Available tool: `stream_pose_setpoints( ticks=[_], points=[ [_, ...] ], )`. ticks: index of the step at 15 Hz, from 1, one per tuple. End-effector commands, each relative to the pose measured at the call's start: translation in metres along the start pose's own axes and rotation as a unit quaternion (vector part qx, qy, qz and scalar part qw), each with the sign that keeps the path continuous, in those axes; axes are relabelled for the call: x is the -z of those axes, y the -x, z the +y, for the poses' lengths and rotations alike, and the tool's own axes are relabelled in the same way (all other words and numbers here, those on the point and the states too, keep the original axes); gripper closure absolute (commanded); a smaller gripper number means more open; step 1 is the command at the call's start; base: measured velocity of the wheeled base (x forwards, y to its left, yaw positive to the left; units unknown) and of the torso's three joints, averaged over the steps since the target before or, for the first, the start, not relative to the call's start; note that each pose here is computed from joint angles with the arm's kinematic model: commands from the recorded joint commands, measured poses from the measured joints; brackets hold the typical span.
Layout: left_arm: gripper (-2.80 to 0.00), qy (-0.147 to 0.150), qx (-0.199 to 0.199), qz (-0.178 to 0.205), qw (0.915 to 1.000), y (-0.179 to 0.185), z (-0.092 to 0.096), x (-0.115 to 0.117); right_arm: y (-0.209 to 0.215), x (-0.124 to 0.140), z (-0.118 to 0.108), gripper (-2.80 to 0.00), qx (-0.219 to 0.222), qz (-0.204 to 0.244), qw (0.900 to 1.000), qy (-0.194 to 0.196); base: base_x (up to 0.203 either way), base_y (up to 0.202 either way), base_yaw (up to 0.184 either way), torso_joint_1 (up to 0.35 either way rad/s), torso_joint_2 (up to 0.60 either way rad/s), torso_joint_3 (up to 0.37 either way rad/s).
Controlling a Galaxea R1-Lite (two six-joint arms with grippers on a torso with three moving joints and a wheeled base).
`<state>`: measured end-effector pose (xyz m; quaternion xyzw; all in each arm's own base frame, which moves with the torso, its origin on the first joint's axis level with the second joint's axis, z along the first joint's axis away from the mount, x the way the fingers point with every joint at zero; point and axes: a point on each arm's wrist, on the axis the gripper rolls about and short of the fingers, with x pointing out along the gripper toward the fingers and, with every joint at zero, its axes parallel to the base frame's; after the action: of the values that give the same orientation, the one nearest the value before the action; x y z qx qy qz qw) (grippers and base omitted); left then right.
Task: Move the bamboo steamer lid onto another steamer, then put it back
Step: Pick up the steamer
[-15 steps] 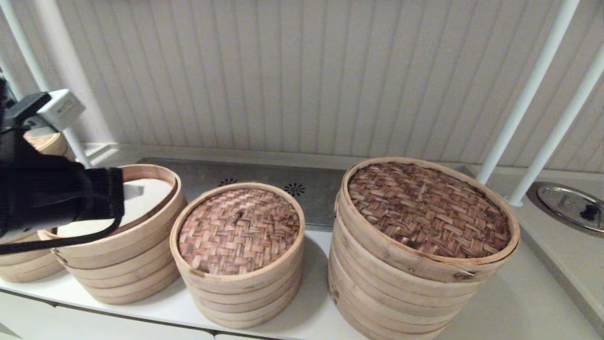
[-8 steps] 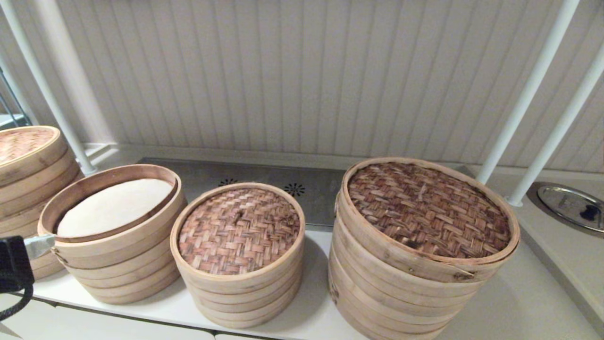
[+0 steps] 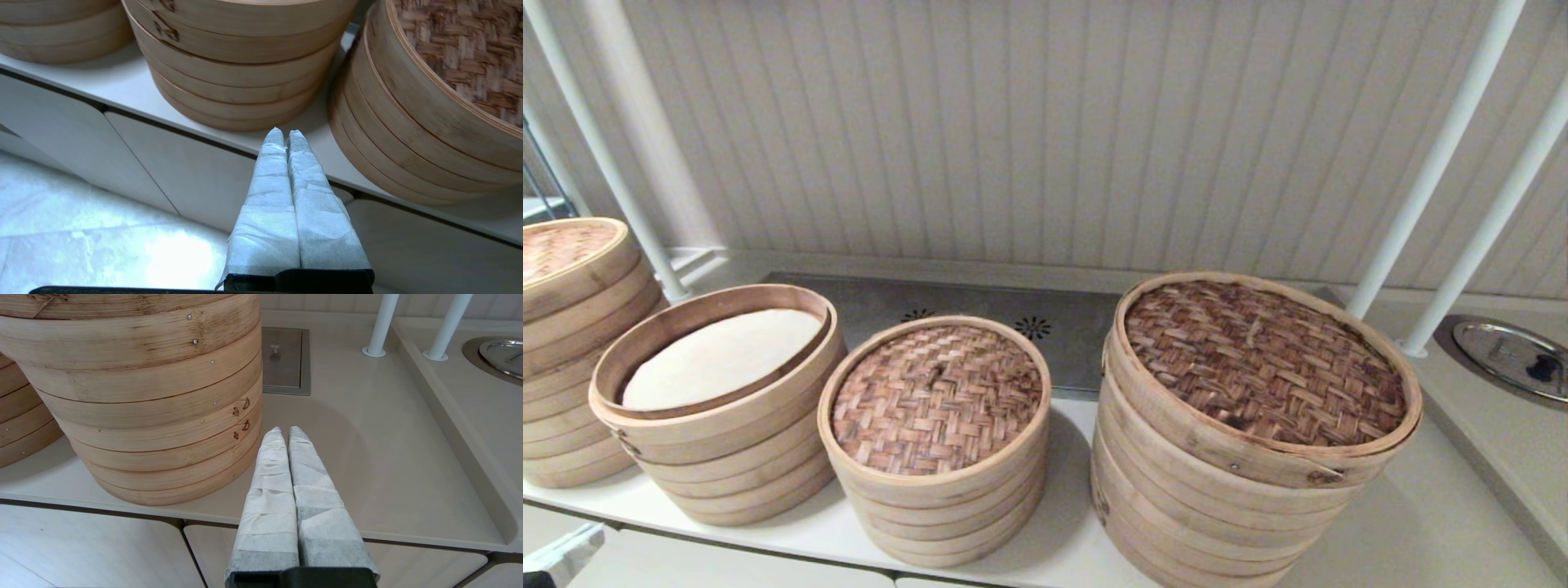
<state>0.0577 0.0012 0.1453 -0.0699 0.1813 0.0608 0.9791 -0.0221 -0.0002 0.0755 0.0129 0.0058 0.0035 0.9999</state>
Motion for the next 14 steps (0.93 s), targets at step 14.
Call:
stream_pose_setpoints(
  ticks=[14],
  points=[
    [0.00, -0.051, 0.017, -0.161, 0.9854, 0.047, 0.019, 0.079, 0.000, 0.000, 0.000, 0.00, -0.001, 0.000, 1.000, 0.000, 0.000, 0.000, 0.000, 0.000, 0.00, 0.000]
  ],
)
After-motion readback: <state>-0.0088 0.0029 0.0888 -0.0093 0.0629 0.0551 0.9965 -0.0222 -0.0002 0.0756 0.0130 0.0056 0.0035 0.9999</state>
